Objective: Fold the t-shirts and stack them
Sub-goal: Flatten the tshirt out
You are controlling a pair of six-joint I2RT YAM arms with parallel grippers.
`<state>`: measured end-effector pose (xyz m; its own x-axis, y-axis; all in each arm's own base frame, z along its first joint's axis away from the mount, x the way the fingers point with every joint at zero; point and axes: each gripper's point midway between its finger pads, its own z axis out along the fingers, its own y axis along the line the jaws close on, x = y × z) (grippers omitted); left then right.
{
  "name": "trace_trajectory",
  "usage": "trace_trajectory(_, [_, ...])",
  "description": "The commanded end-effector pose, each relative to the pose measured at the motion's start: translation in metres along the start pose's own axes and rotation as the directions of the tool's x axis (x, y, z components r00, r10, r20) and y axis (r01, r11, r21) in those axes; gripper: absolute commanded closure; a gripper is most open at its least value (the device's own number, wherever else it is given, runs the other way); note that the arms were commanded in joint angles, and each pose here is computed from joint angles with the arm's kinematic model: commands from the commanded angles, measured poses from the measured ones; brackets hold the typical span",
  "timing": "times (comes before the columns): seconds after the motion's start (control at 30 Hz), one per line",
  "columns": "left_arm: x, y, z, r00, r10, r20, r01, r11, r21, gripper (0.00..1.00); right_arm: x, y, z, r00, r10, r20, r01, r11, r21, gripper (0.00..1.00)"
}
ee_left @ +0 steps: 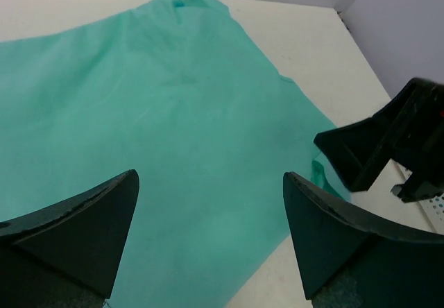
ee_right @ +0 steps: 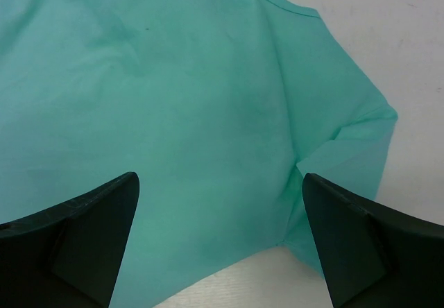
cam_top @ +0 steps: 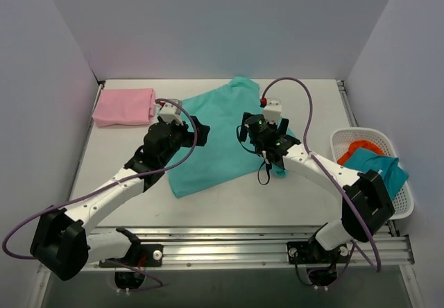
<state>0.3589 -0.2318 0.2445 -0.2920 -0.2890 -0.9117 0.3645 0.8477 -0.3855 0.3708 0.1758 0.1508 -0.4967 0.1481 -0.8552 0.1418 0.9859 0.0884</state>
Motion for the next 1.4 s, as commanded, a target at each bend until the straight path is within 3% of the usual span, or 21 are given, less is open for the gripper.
trace_trajectory(0.0, [0.020, 0.006, -0.026, 0.997, -0.038, -0.067, 0.034, 0.998, -0.059, 0.06, -0.020, -0.028, -0.018, 0.996, 0.046, 0.074, -0.055, 0.991, 0.118, 0.00])
trace_trajectory(0.1, [0.034, 0.008, -0.049, 0.995, -0.044, -0.087, 0.032, 0.990, -0.139, 0.06, -0.025, -0.071, -0.033, 0.986, 0.092, 0.140, -0.128, 0.954, 0.272, 0.00])
trace_trajectory(0.2, [0.050, 0.017, -0.065, 0.987, -0.072, -0.140, 0.046, 0.982, -0.184, 0.06, -0.031, -0.124, -0.044, 0.945, 0.235, 0.228, -0.306, 0.882, 0.360, 0.00])
trace_trajectory(0.3, [0.066, 0.024, -0.076, 0.979, -0.102, -0.177, 0.064, 0.975, -0.213, 0.06, -0.009, -0.151, -0.042, 0.924, 0.323, 0.204, -0.377, 0.853, 0.359, 0.00])
trace_trajectory(0.47, [0.093, 0.030, -0.079, 0.970, -0.111, -0.216, 0.062, 0.973, -0.223, 0.06, 0.021, -0.170, -0.022, 0.927, 0.357, 0.115, -0.374, 0.853, 0.363, 0.00])
trace_trajectory(0.5, [0.098, 0.028, -0.078, 0.967, -0.114, -0.228, 0.064, 0.975, -0.215, 0.06, 0.029, -0.163, -0.015, 0.928, 0.371, 0.046, -0.366, 0.877, 0.313, 0.00])
trace_trajectory(0.67, [0.107, 0.021, -0.074, 0.962, -0.130, -0.240, 0.089, 0.981, -0.174, 0.04, 0.055, -0.165, 0.019, 0.919, 0.390, -0.065, -0.351, 0.879, 0.322, 0.00])
trace_trajectory(0.83, [0.101, 0.023, -0.071, 0.972, -0.121, -0.203, 0.085, 0.980, -0.179, 0.04, 0.054, -0.138, 0.044, 0.906, 0.411, -0.099, -0.377, 0.891, 0.254, 0.00])
trace_trajectory(1.13, [0.101, 0.025, -0.074, 0.974, -0.106, -0.200, 0.070, 0.982, -0.178, 0.04, 0.050, -0.075, 0.069, 0.944, 0.300, -0.134, -0.264, 0.935, 0.236, 0.00])
trace_trajectory(1.37, [0.094, 0.026, -0.080, 0.978, -0.105, -0.179, 0.073, 0.981, -0.179, 0.04, 0.066, -0.068, 0.081, 0.944, 0.285, -0.168, -0.238, 0.938, 0.253, 0.00])
